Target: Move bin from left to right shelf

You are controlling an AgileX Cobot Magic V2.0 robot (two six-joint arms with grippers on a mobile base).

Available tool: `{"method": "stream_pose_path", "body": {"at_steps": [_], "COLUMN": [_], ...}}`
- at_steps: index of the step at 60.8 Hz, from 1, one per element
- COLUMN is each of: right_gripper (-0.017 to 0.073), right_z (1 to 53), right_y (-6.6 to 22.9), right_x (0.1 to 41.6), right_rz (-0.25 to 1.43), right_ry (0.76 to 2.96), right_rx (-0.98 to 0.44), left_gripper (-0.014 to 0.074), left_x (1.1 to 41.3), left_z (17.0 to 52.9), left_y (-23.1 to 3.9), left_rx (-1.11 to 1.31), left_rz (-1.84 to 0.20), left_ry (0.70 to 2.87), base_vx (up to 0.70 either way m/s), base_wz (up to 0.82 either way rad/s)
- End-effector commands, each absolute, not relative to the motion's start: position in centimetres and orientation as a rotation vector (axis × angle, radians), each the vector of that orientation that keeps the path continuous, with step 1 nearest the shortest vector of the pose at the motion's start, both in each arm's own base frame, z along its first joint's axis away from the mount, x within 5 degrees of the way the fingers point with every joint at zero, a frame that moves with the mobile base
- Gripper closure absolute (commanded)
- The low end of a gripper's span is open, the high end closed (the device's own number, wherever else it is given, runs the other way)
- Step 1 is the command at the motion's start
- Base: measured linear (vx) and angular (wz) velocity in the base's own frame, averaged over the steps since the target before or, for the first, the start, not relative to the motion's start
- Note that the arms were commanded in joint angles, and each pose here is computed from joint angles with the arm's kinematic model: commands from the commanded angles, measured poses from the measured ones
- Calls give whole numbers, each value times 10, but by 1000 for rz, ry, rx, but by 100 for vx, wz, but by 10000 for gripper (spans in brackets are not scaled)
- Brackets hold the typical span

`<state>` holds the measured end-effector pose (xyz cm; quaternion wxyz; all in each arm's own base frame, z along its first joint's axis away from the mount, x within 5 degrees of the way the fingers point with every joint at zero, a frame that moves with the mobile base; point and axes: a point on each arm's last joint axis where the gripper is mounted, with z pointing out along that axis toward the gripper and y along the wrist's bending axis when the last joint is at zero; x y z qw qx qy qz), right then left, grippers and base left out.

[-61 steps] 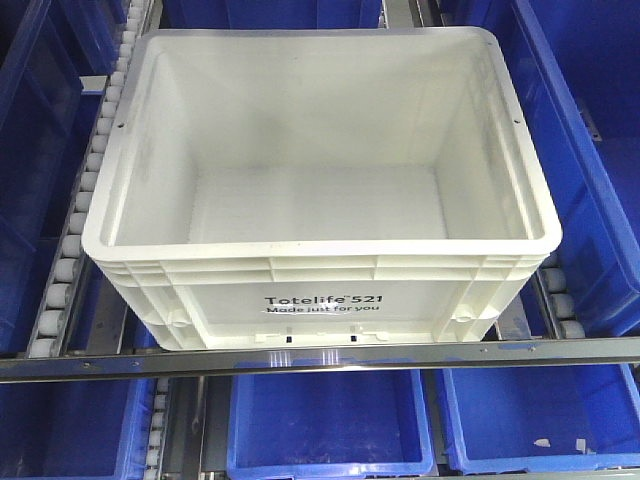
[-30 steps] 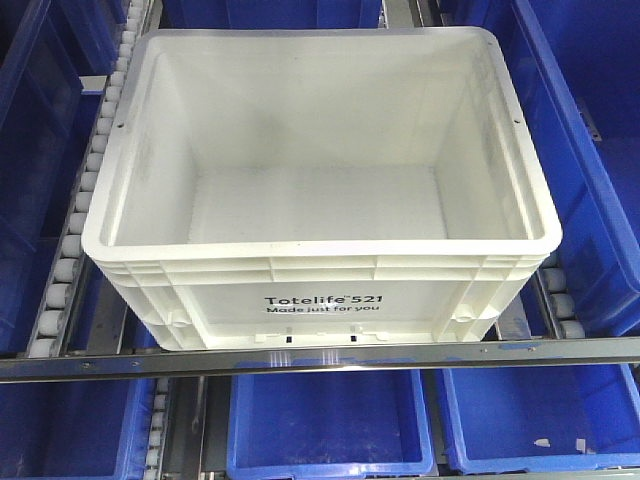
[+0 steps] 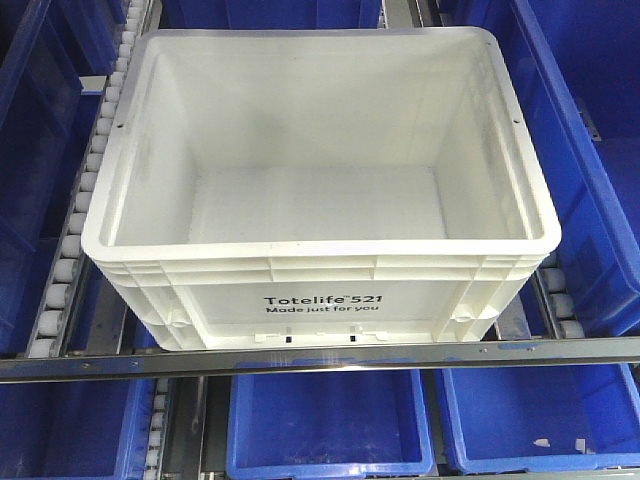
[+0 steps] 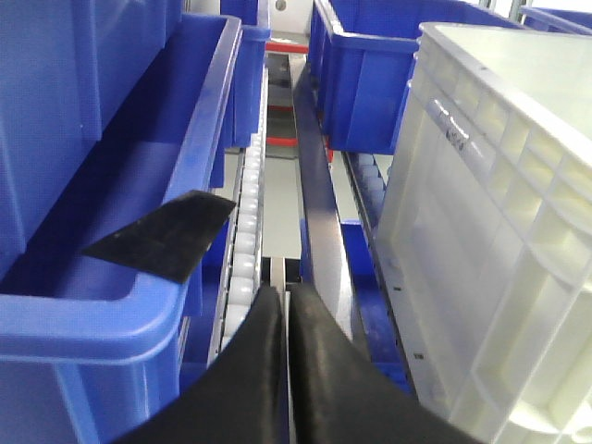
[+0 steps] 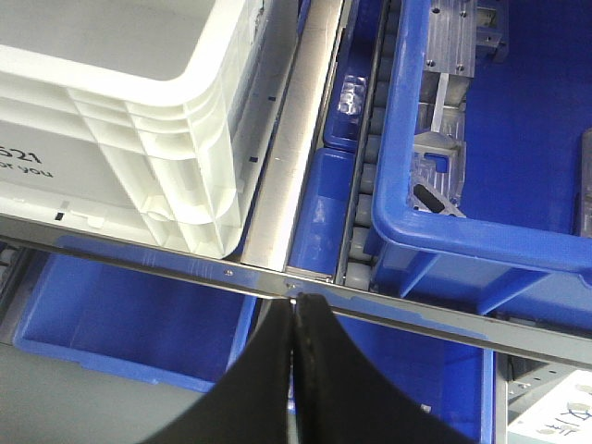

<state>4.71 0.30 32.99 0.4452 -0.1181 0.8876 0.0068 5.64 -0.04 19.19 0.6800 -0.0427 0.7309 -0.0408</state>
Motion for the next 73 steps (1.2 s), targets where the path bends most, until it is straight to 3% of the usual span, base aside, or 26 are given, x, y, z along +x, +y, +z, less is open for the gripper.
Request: {"method": "stream_pose_path", "body": {"at_steps": [1, 47, 73], "right_gripper": [567, 567, 567], "right_z": [341, 341, 341], "right_y": [3, 3, 3], "right_x": [51, 51, 51], "right_rz": [7, 7, 7], "right_ry": [2124, 2124, 2124], "right_rx": [-288, -288, -288], "left_gripper": [592, 592, 592], "left_x": [55, 54, 54], "left_z": [209, 216, 216], "left_y": [0, -1, 2], "left_rx": [-89, -17, -91], "left_rz": [-92, -58, -34], "left_ry": [1490, 1422, 1419], "base_vx": [0, 0, 0], "base_wz": [0, 0, 0]}}
